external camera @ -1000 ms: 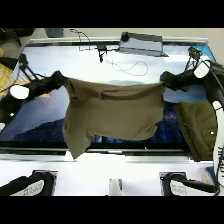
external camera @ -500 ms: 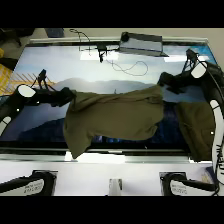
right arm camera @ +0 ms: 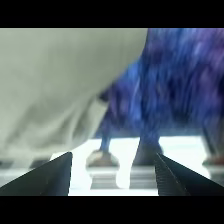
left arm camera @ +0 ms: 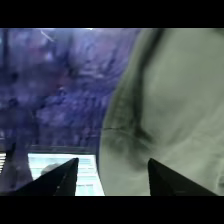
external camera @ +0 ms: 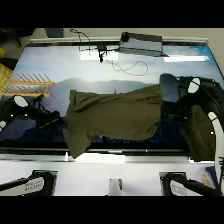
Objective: Fold the shirts.
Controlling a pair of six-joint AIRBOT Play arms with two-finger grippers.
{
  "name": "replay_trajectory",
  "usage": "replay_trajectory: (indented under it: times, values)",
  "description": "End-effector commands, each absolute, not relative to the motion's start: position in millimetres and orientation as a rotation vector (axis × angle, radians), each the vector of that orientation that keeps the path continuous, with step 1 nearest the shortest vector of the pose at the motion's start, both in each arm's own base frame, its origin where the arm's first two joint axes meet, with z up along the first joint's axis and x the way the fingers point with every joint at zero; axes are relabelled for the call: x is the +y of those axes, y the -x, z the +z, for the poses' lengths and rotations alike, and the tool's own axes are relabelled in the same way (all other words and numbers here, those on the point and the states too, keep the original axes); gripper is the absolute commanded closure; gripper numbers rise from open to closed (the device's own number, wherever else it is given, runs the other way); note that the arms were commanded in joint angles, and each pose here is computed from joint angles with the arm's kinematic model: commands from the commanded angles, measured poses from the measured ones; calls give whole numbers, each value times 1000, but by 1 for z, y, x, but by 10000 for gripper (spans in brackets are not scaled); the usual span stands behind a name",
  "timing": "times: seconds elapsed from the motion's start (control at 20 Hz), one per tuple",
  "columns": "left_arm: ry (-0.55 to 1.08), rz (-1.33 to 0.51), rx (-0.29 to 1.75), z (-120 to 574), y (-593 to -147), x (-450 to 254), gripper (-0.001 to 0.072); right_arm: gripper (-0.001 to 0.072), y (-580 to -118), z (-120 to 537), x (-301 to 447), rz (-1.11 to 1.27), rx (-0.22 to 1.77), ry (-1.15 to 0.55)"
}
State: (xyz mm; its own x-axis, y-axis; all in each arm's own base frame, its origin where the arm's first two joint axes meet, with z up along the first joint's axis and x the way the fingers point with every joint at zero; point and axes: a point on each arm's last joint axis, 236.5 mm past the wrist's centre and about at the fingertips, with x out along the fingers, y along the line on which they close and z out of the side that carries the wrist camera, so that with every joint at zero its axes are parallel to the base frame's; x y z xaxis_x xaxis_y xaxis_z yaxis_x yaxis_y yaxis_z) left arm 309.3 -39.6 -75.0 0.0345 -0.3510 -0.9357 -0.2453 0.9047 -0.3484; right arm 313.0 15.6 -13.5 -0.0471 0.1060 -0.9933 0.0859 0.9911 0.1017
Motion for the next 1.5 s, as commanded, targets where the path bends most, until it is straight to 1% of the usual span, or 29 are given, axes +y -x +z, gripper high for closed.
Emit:
replay_trajectory:
  times: [0.0,0.2,0.25,0.35,0.4,0.45,0.5,0.55,0.6,0.65,0.75,0.9,1.2,1.25,1.3,1.35,1.4,1.45]
  values:
    - [527,-76,1531,-91,-308,-42,206,197,-280,-18,22,43,1684,-160]
    - [519,-95,1557,-108,-308,-50,208,197,-281,-5,22,44,1632,-158]
    - [514,-95,1548,-110,-311,-53,264,197,-280,-3,22,44,1629,-158]
    - [505,-103,1515,-111,-319,-59,270,196,-282,-3,22,18,1622,-182]
    - [496,-107,1501,-111,-323,-62,323,195,-284,-4,22,4,1611,-197]
    - [489,-108,1489,-111,-326,-65,334,187,-286,-7,22,-10,1604,-210]
    - [499,-95,1483,-111,-328,-65,452,156,-285,-13,22,-19,1603,-219]
    - [504,-93,1481,-111,-328,-66,601,152,-281,-20,22,-23,1615,-222]
    - [503,-94,1482,-111,-328,-65,671,130,-275,-29,22,-27,1632,-225]
    - [504,-96,1484,-110,-327,-65,672,119,-268,-38,26,-28,1652,-246]
    - [491,-106,1477,-107,-327,-65,673,121,-261,-56,45,-1,1661,-343]
    - [486,-118,1457,-95,-327,-66,673,121,-255,-79,55,-17,1651,-428]
    - [478,-167,1371,-60,-332,-80,673,129,-273,-108,88,1,1606,-648]
    - [470,-178,1358,-55,-332,-83,673,195,-278,-109,89,4,1590,-661]
    - [468,-188,1342,-49,-333,-86,673,364,-282,-110,88,-1,1572,-662]
    - [484,-201,1321,-40,-334,-90,673,621,-285,-107,88,-5,1566,-668]
    - [497,-216,1286,-26,-338,-93,673,686,-290,-101,89,7,1557,-662]
    - [492,-229,1232,-7,-344,-94,673,687,-297,-91,89,48,1539,-623]
